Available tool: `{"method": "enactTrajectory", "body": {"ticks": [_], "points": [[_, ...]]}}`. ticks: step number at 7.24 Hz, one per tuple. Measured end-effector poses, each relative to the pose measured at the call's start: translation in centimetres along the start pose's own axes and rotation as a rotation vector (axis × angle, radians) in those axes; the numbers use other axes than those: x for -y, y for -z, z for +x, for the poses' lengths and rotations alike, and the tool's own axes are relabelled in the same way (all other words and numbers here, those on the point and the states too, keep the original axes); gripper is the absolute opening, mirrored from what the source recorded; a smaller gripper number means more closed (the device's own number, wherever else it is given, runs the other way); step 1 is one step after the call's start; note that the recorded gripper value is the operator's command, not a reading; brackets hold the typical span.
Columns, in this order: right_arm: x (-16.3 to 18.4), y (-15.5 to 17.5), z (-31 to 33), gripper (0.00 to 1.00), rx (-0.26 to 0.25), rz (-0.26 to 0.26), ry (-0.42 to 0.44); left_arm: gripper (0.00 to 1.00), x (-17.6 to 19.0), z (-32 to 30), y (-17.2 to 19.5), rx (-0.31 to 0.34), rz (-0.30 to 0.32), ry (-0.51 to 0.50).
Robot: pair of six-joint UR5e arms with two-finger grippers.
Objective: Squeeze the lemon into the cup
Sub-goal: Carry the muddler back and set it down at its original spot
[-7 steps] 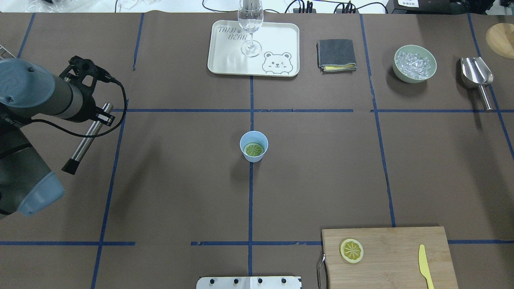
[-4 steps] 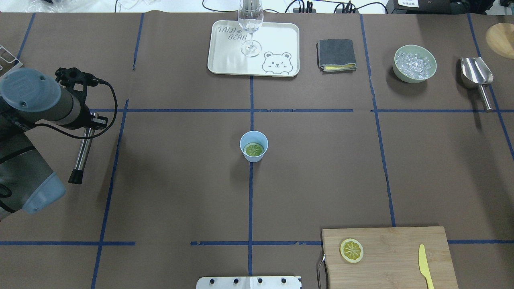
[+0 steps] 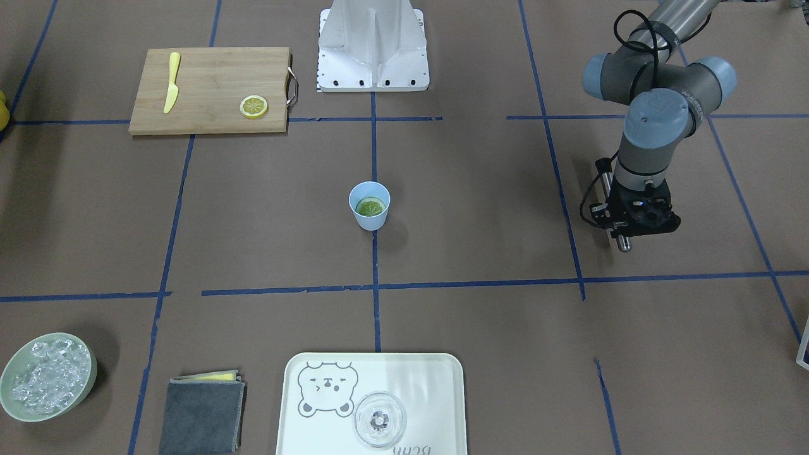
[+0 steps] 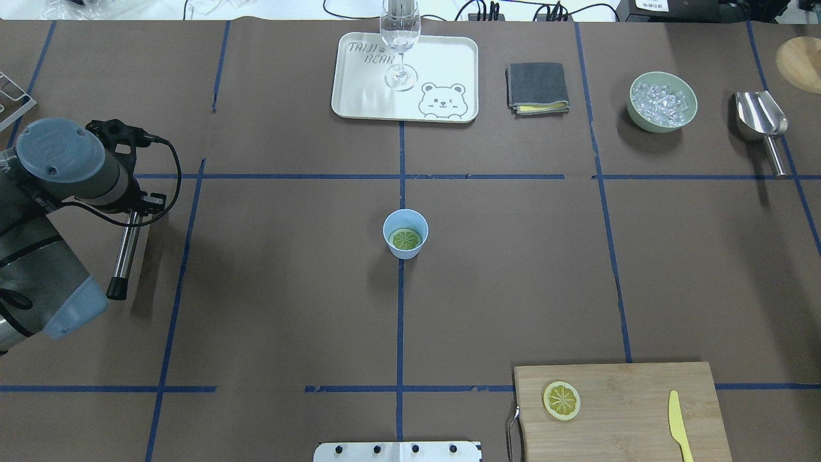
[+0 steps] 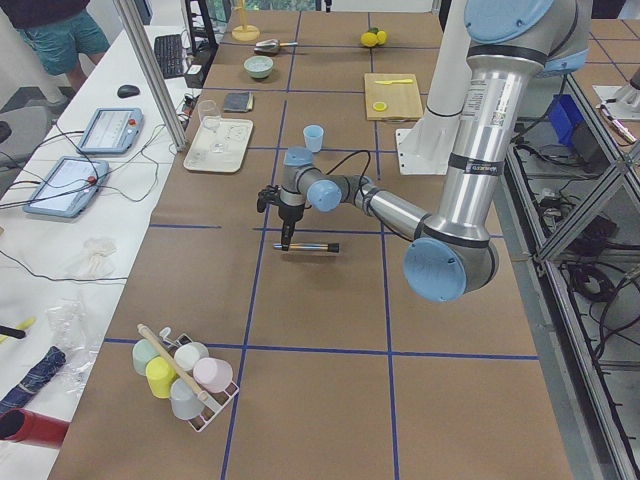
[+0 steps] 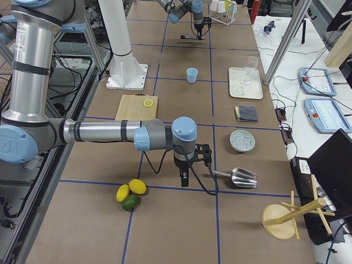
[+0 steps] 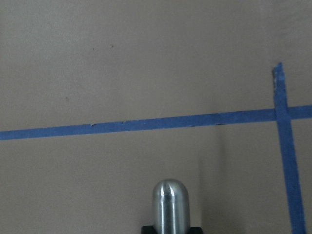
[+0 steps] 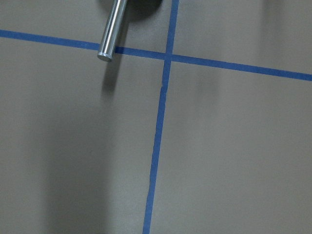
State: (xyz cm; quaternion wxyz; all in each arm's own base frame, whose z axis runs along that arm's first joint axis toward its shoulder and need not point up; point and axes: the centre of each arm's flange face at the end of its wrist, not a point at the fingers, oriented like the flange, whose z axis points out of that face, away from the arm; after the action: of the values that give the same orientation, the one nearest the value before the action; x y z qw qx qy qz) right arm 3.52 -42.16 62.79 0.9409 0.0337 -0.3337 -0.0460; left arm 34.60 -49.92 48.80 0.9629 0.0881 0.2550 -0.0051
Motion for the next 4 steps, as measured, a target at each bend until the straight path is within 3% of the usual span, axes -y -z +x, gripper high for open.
{"method": "enactTrajectory", "body": {"ticks": [1, 2, 3, 4], "points": [[-0.03, -0.02, 0.02, 1.0, 0.0, -0.001, -0.001, 0.32, 0.0, -0.08, -0.52, 0.005, -0.006, 0.001], [-0.04, -0.02, 0.06, 1.0, 0.0, -0.001, -0.002, 0.36, 0.06, -0.12, -0.97, 0.01, -0.01, 0.002], [-0.04, 0.0, 0.07, 1.0, 0.0, 0.0, -0.002, 0.99, 0.12, -0.13, -1.27, 0.013, -0.012, 0.003], [-0.03, 0.03, 0.04, 1.0, 0.001, 0.0, -0.002, 1.0, 0.17, -0.13, -1.41, 0.015, -0.013, 0.004]]}}
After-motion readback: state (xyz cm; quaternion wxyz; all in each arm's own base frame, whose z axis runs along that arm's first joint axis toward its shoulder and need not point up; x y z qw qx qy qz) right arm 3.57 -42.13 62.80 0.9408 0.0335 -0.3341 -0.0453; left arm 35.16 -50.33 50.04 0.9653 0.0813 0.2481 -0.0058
